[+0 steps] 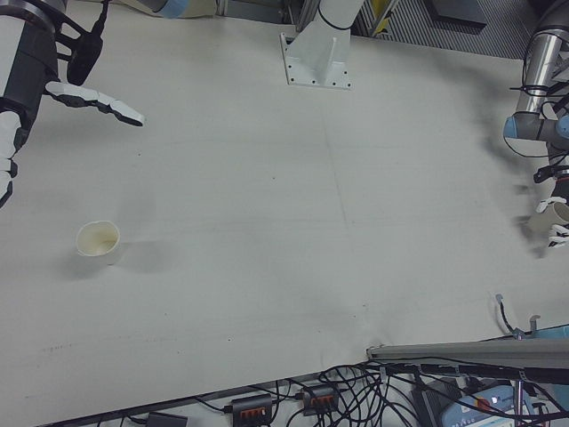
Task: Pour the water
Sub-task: 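Close the left hand fingers around the beige cup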
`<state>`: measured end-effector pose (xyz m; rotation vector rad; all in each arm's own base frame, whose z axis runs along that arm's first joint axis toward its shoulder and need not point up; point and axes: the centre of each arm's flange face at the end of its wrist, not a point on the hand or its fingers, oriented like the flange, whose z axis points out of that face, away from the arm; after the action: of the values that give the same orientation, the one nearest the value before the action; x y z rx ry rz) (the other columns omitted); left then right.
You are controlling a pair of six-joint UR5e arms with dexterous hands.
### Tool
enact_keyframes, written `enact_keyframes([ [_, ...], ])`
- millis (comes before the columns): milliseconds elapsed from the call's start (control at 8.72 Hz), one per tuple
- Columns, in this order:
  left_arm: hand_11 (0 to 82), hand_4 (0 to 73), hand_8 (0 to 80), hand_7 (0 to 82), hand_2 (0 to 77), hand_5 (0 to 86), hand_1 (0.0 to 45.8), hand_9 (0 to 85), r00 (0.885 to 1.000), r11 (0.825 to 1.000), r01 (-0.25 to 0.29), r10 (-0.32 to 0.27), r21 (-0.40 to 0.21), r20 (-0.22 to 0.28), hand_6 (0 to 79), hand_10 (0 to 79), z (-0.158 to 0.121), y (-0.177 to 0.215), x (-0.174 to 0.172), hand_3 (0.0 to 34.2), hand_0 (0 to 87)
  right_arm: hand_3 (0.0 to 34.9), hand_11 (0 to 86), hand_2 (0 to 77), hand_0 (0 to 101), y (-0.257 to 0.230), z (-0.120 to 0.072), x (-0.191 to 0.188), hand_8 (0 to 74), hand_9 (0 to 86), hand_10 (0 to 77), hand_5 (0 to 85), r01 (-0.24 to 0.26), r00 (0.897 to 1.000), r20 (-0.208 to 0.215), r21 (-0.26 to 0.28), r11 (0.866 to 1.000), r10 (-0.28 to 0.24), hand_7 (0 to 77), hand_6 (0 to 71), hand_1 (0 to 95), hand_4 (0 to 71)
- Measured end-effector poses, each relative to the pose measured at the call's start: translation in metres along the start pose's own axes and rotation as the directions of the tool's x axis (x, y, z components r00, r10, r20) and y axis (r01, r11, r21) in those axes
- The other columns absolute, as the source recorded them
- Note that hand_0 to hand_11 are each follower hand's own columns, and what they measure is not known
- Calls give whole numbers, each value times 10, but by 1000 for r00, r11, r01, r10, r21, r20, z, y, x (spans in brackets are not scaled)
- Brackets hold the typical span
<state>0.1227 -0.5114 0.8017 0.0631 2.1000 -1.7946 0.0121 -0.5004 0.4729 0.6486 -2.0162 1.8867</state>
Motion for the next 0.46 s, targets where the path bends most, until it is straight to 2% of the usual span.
enact_keyframes([
  [115,218,420,185,355,371,442,164,256,1000,1000,1,-1,-2,-1,327,147,0,1,1,0,534,0,11,136,465,0,0,0,5,16,5,5,-1,1000,0,0,1000,1,11,5,142,22],
  [229,218,420,185,365,404,442,98,267,1000,1000,9,-9,0,1,333,147,-1,0,1,0,494,0,11,136,463,0,0,0,5,16,5,5,-2,1000,1,0,1000,2,11,5,142,22],
  [344,218,420,185,365,404,442,98,267,1000,1000,16,-17,2,1,333,147,-2,0,1,0,494,0,11,136,463,0,0,0,5,16,5,5,-2,1000,1,-1,1000,2,11,5,142,22],
  [459,218,464,213,393,387,431,0,295,1000,1000,22,-22,3,2,365,164,-2,0,1,0,332,0,11,142,465,1,0,-1,5,16,5,5,-3,1000,2,-1,1000,3,11,5,142,22],
])
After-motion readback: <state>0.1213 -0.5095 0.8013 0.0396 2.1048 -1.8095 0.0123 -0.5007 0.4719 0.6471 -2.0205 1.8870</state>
